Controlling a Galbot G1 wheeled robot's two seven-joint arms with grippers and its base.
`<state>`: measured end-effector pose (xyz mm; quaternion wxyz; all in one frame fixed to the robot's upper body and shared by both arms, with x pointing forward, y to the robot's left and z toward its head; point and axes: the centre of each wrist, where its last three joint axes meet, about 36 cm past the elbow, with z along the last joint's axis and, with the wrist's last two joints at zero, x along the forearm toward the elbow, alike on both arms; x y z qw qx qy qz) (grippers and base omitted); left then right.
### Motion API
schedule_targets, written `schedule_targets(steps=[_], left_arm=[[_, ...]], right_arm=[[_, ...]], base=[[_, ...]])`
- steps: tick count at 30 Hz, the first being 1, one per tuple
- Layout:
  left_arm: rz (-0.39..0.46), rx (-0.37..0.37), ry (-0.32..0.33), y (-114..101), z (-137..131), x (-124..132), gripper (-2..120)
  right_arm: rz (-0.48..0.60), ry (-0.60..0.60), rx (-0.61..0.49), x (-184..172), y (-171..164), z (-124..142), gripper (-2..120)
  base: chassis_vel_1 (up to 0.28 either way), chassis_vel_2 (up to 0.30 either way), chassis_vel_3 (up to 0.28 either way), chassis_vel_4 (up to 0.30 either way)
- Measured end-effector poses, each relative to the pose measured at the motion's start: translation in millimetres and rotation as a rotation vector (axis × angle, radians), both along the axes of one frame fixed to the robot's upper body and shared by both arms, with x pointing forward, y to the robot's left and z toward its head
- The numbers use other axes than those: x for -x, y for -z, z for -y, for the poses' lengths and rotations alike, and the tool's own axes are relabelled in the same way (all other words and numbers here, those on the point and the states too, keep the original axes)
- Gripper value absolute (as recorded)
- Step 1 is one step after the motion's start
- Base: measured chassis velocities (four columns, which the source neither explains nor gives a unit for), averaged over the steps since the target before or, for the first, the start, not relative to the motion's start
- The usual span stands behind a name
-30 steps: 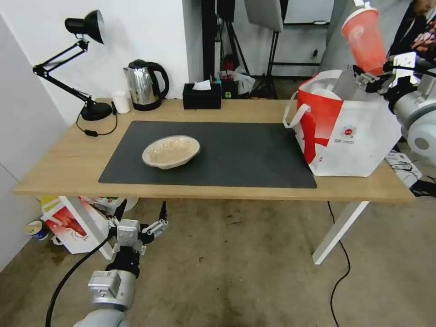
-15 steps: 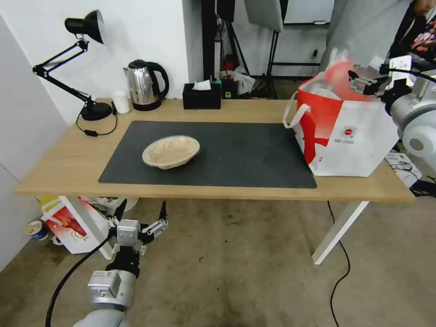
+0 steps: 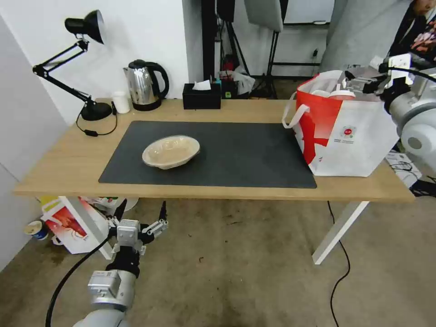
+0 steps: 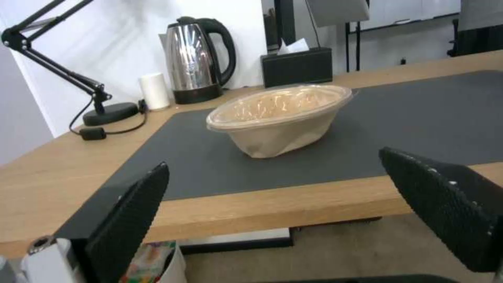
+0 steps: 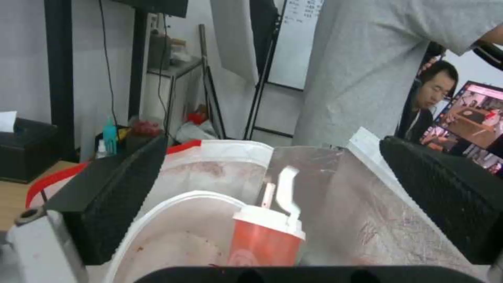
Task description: Pick up the trash from the table and place it into the takeout bag.
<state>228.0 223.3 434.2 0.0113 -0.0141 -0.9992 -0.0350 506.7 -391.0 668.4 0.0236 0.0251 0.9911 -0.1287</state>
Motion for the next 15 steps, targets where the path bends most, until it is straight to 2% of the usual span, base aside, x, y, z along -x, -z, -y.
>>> schedule_targets(steps=[5, 8, 12, 15], left_arm=[[0.0, 0.0, 0.0, 0.0, 0.0, 0.0, 100], [0.0, 0.0, 0.0, 0.0, 0.0, 0.0, 100], [0.0, 0.0, 0.0, 0.0, 0.0, 0.0, 100], [0.0, 0.0, 0.0, 0.0, 0.0, 0.0, 100]], right_arm=[[0.027, -0.026, -0.016, 10.3, -5.5, -14.0, 100], [0.06, -0.06, -0.045, 24.1, -16.3, -31.9, 100], [0.077, -0.074, -0.057, 31.1, -22.2, -39.8, 100], [0.122, -0.106, -0.077, 52.7, -33.8, -59.4, 100]], base=[[0.0, 0.0, 0.0, 0.0], [0.0, 0.0, 0.0, 0.0], [0.0, 0.0, 0.0, 0.0], [0.0, 0.0, 0.0, 0.0]])
